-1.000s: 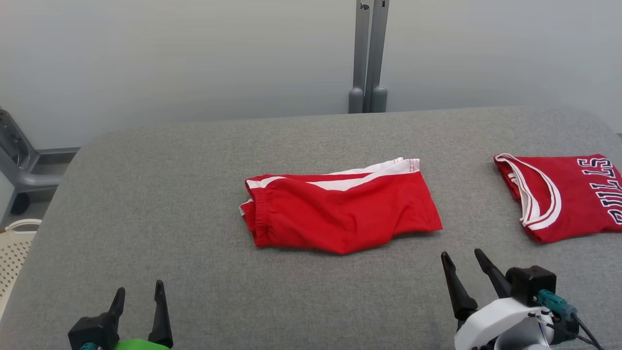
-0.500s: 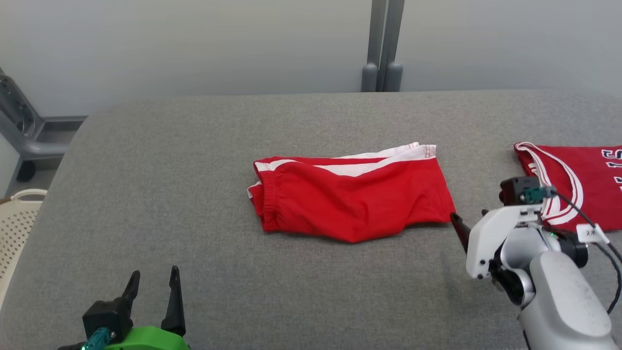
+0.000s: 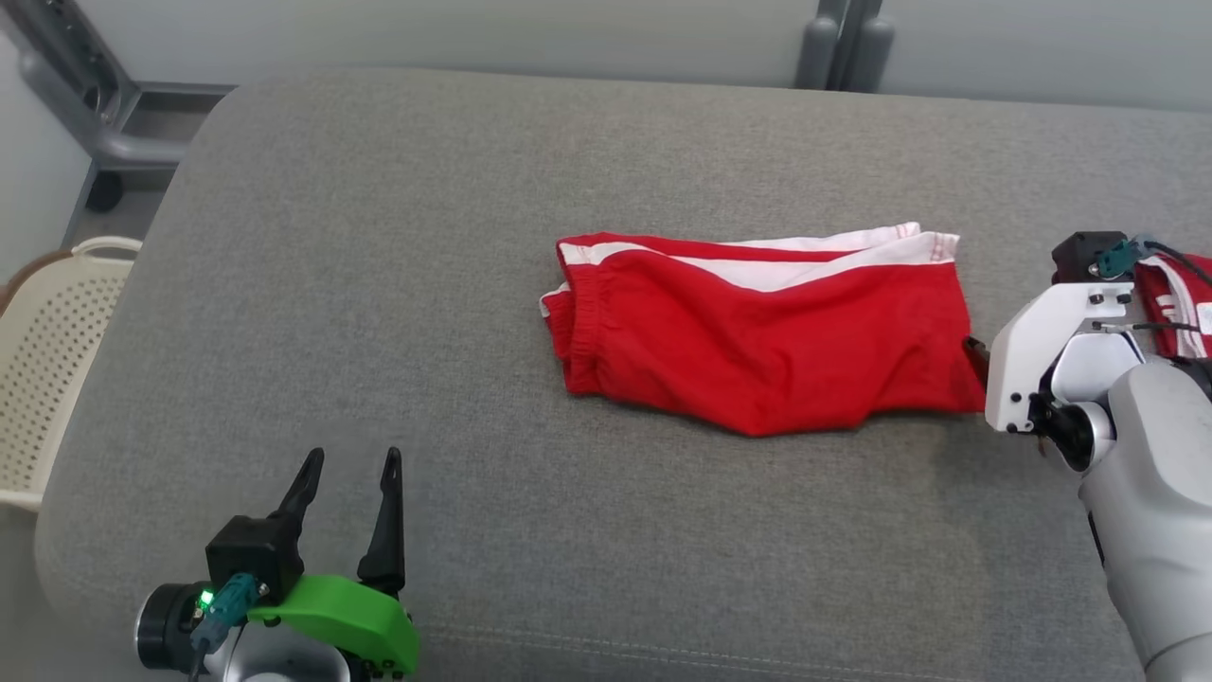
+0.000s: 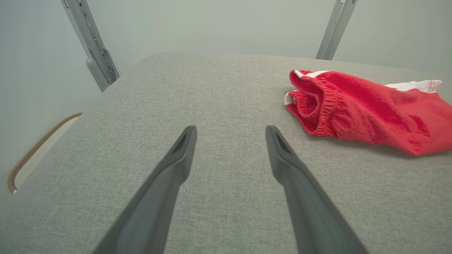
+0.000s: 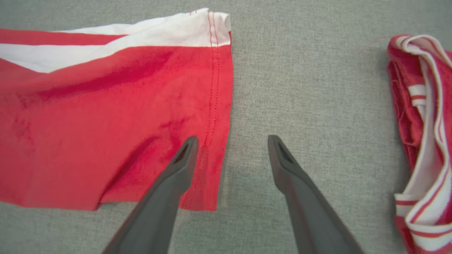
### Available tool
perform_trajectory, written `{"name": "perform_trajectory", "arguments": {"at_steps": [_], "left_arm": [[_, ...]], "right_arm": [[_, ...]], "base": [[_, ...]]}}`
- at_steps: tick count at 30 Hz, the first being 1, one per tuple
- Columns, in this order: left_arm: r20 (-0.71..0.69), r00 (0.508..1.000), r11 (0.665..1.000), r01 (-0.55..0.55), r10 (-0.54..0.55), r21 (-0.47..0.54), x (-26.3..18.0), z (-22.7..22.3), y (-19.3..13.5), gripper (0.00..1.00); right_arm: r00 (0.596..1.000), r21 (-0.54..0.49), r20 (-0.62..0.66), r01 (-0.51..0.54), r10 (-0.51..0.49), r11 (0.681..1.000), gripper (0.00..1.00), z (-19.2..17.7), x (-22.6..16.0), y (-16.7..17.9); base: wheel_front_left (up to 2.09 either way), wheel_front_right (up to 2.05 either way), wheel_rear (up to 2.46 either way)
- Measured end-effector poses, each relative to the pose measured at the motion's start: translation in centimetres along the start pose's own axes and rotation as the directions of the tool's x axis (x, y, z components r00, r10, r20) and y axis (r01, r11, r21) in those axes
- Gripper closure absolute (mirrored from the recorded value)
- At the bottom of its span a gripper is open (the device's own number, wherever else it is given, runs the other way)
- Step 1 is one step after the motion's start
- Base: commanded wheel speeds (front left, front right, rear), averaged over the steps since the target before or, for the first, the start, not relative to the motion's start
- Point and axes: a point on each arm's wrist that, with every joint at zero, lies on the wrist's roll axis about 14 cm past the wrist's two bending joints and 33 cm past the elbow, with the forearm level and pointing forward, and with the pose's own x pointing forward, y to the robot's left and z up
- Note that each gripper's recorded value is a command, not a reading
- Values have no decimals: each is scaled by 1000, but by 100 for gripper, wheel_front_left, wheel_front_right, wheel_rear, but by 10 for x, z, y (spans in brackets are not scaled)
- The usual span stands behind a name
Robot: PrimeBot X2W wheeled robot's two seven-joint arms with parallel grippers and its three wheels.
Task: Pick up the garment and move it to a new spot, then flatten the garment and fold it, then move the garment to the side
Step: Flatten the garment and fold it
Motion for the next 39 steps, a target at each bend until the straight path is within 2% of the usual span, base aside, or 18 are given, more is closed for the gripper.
{"name": "perform_trajectory", "arguments": {"at_steps": [10,14,22,23,26,28,29,30,39], "left_arm": [[-53,997,999,-54,54,5,-3,-14,17,0],[-73,995,998,-63,64,8,-4,-19,20,0],[-90,994,998,-67,67,9,-2,-25,23,0],[-90,994,998,-67,67,8,-2,-25,23,0],[-91,994,998,-66,66,4,0,-26,22,0],[-90,994,998,-64,64,2,0,-25,21,0],[-91,994,998,-66,66,1,0,-26,21,0],[-93,993,998,-67,67,2,0,-26,22,0],[-93,993,998,-70,69,-2,2,-28,22,0]], "right_arm": [[998,56,-58,-26,29,998,0,-3,50,15],[995,66,-96,-31,37,997,0,-11,61,22],[989,103,-119,-74,87,992,0,-5,75,48],[988,101,-127,-79,92,992,6,-6,76,51],[986,101,-136,-85,99,991,51,-5,78,55],[984,110,-142,-93,109,990,73,-4,79,60],[983,113,-143,-96,112,989,97,-4,79,62],[983,112,-145,-97,113,989,100,-4,80,62],[988,84,-140,-51,62,995,100,1,80,41]], "base": [[0,0,0],[0,0,0],[0,0,0],[0,0,0],[0,0,0],[0,0,0],[0,0,0],[0,0,0],[0,0,0]]}}
